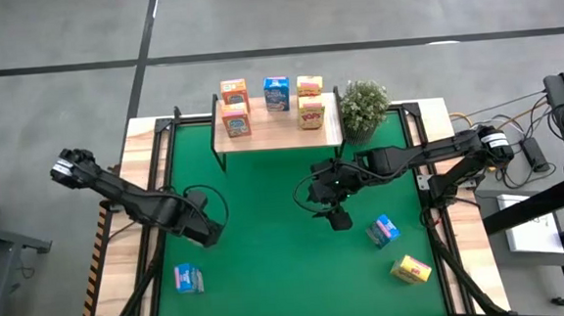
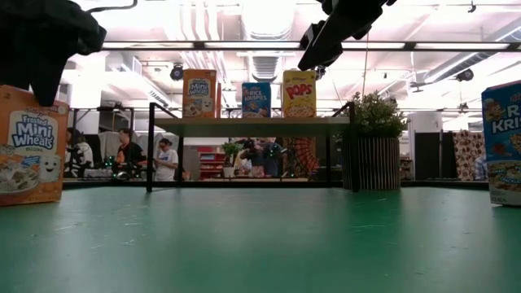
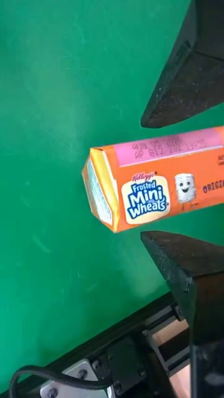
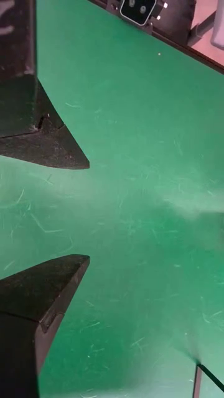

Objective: Stack cereal on shelf
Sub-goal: Put the orange cereal box on the shelf

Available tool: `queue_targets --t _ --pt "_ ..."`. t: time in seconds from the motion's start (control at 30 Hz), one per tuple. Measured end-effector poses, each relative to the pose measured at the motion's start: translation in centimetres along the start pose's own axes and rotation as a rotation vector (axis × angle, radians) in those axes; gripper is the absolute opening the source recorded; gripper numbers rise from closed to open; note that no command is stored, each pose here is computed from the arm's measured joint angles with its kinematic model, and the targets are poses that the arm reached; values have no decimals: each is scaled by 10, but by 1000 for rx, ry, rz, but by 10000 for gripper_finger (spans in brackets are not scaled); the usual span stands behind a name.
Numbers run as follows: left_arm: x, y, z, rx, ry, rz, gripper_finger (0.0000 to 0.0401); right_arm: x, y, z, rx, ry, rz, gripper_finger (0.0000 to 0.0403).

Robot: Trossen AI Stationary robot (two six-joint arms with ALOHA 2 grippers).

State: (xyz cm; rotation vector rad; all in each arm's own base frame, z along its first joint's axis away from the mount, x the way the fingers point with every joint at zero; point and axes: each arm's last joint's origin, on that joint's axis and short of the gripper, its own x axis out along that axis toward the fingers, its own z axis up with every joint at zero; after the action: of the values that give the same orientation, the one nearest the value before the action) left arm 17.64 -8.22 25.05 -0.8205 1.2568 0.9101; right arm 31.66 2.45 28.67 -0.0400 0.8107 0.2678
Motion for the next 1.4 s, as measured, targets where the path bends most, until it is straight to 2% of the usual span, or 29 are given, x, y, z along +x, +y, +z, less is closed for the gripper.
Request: queue_targets --t 0.5,0.7,0.93,1.1,1.27,1.4 --pt "4 -4 0 19 -4 5 164 0 0 0 1 0 0 226" --pt "1 -6 0 73 -12 -5 150 0 0 0 0 0 0 226" --pt "-30 -18 11 284 -118 -106 150 0 0 0 -3 0 0 226" --pt "-64 -28 25 525 -262 -176 150 0 0 0 -17 -1 0 226" --pt "-93 -39 44 769 -373 -189 150 0 0 0 -20 -2 -1 226" --pt "-108 -45 64 936 -434 -158 150 0 0 0 -20 -2 0 226"
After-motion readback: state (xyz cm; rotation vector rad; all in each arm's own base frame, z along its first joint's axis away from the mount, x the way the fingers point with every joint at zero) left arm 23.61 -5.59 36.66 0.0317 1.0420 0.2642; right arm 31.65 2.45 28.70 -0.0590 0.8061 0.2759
